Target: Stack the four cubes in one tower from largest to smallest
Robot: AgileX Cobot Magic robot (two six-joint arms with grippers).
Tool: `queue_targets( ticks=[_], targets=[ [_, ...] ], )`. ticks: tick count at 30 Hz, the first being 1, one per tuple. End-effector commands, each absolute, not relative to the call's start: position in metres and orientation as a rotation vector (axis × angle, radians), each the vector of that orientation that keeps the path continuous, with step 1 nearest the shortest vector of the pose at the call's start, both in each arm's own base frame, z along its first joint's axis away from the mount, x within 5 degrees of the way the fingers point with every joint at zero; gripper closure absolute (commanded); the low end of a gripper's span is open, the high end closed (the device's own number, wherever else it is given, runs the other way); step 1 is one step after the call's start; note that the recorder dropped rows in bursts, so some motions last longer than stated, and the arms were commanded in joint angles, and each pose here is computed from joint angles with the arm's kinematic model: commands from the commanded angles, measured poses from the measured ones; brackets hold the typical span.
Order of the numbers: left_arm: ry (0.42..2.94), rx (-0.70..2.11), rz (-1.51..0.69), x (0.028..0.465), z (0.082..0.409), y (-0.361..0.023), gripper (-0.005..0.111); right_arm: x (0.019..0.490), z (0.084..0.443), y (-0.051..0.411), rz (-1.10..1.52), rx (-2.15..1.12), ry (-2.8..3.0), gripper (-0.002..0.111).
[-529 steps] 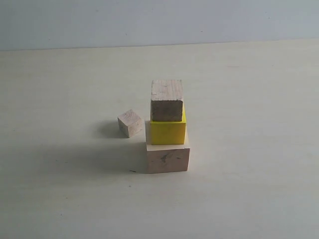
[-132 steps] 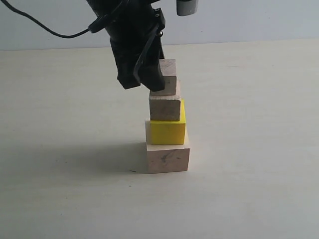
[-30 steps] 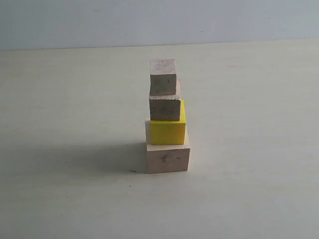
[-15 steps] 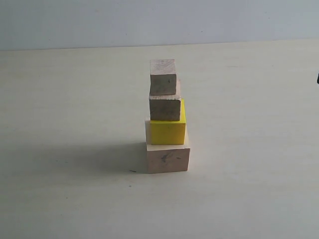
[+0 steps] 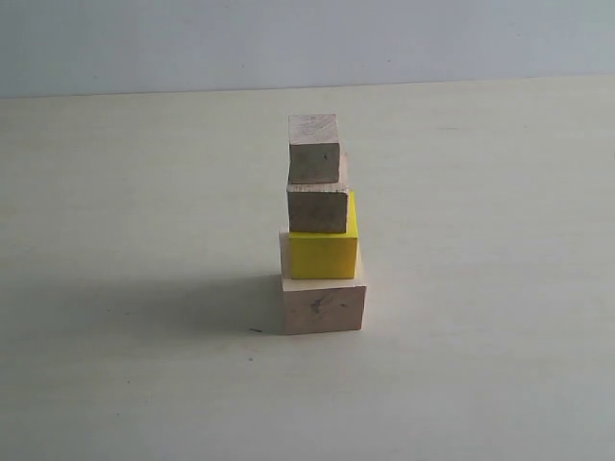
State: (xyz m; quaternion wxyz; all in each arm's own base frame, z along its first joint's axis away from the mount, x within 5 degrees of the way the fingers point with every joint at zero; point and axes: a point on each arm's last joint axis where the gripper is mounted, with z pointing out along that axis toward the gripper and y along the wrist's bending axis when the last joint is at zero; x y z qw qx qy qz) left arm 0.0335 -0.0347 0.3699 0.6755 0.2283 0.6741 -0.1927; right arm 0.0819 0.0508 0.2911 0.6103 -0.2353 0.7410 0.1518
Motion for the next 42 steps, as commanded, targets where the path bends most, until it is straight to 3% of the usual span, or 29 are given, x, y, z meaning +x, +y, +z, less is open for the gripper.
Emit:
queue_targets(
  ticks=[1, 18, 28, 42],
  targets=[
    [1.507, 0.497, -0.442, 0.033, 0.370, -0.034, 0.107, 0.082, 0.291, 0.051, 0.351, -0.545, 1.701, 0.108],
    [1.499, 0.506, -0.389, 0.035, 0.370, -0.032, 0.107, 0.082, 0.291, 0.051, 0.351, -0.545, 1.701, 0.108],
    [1.565, 0.350, -0.308, 0.041, 0.367, -0.022, 0.107, 0.082, 0.291, 0.051, 0.351, -0.545, 1.701, 0.108],
    [1.524, 0.055, -0.230, 0.052, 0.295, -0.008, 0.107, 0.082, 0.291, 0.051, 0.351, -0.545, 1.701, 0.108]
  ],
)
